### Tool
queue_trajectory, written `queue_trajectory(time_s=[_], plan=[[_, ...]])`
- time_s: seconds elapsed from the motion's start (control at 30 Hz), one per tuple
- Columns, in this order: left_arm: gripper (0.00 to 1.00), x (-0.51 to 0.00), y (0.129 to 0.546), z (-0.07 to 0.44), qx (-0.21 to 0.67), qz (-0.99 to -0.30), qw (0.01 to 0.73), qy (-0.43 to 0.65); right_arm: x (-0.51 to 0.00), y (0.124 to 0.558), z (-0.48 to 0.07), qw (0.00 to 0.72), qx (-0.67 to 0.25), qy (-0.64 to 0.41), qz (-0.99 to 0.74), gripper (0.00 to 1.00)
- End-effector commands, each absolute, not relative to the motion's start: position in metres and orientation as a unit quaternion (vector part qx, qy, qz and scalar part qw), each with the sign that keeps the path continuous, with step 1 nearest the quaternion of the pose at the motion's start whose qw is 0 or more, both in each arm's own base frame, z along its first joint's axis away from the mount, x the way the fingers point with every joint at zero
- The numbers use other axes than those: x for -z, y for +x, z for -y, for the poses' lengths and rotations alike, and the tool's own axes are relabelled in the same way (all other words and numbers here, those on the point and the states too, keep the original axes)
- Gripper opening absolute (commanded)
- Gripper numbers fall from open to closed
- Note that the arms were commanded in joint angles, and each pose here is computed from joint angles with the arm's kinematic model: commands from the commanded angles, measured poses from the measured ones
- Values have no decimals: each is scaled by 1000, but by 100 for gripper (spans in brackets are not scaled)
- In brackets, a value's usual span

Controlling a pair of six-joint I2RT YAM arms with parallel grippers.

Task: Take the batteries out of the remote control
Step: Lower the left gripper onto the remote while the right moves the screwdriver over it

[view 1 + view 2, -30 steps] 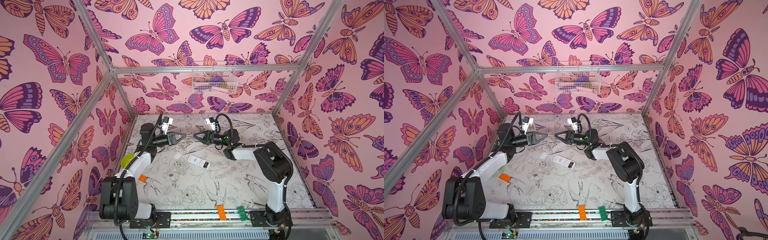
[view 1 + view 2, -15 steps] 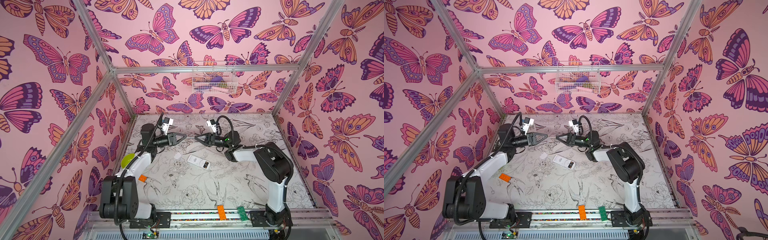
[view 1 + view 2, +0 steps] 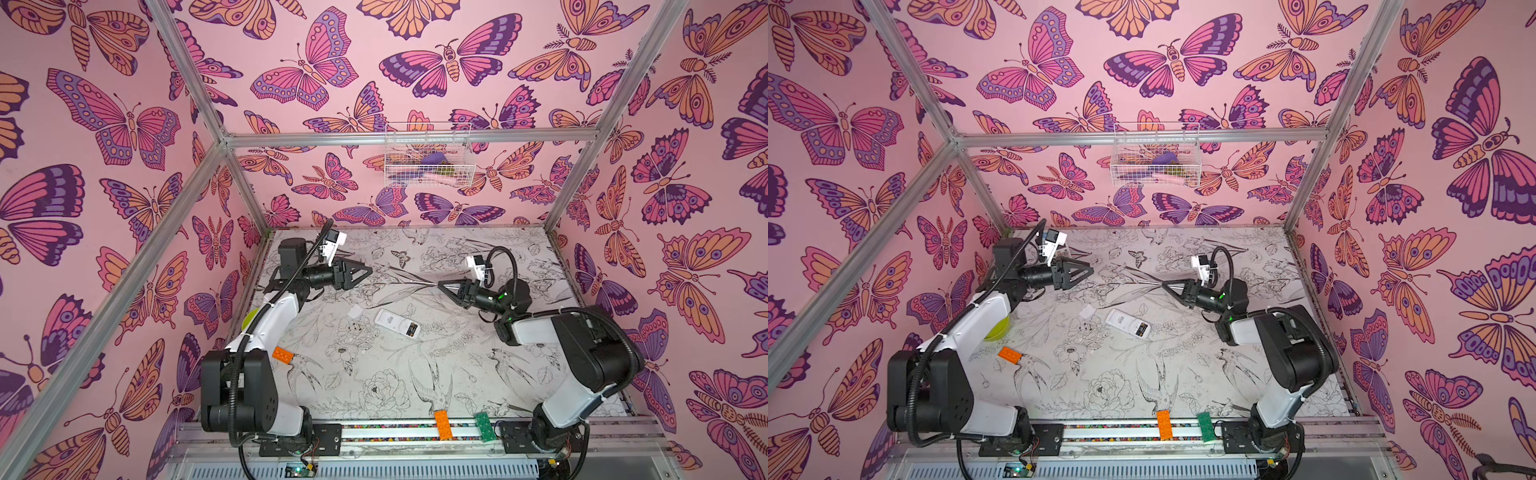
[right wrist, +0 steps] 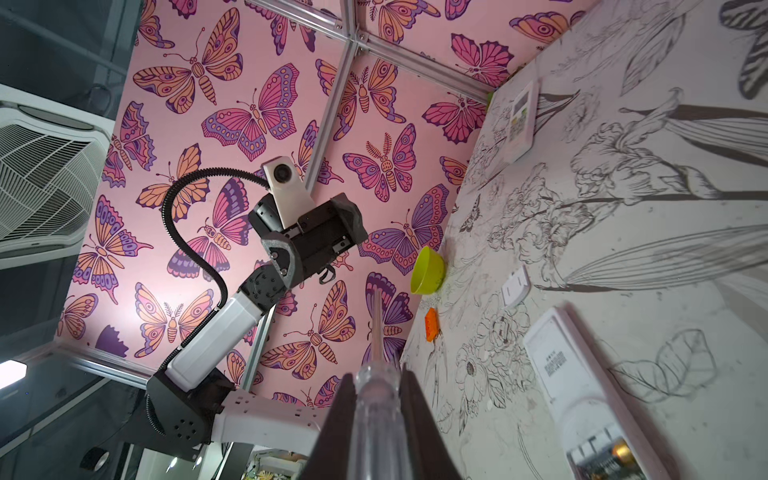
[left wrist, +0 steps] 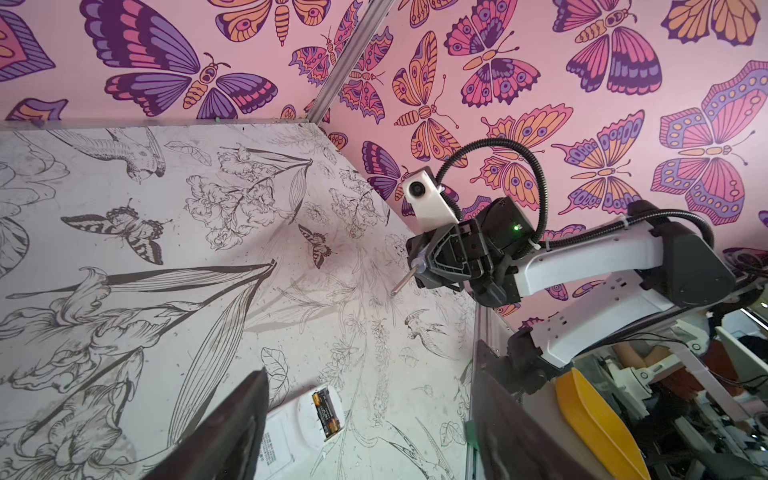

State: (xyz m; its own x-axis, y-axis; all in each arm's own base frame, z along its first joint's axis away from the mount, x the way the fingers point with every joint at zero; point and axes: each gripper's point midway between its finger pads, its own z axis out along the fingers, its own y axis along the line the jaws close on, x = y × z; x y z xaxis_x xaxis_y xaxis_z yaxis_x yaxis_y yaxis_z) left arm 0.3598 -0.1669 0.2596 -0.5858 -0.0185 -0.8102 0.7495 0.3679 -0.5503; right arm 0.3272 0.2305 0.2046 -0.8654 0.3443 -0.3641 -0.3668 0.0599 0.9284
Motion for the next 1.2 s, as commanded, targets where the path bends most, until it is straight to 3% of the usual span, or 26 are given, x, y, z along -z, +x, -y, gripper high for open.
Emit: queue_trajectory(time_s=[0.0,0.3,0.63,1.17], plan=[[81,-239,358,172,457,-742,376,316,-213,316,-211,288,-668,-36,-686,0],[91,-206,333,208,392,-694,338,500,-178,273,-185,273,-504,-82,-815,0],[100,-132,291,231,296,-573,255,720,-169,268,-175,288,-453,-90,-839,0],[95,-57,313,243,243,-552,199,772,-160,257,-180,295,-400,-128,-858,0]])
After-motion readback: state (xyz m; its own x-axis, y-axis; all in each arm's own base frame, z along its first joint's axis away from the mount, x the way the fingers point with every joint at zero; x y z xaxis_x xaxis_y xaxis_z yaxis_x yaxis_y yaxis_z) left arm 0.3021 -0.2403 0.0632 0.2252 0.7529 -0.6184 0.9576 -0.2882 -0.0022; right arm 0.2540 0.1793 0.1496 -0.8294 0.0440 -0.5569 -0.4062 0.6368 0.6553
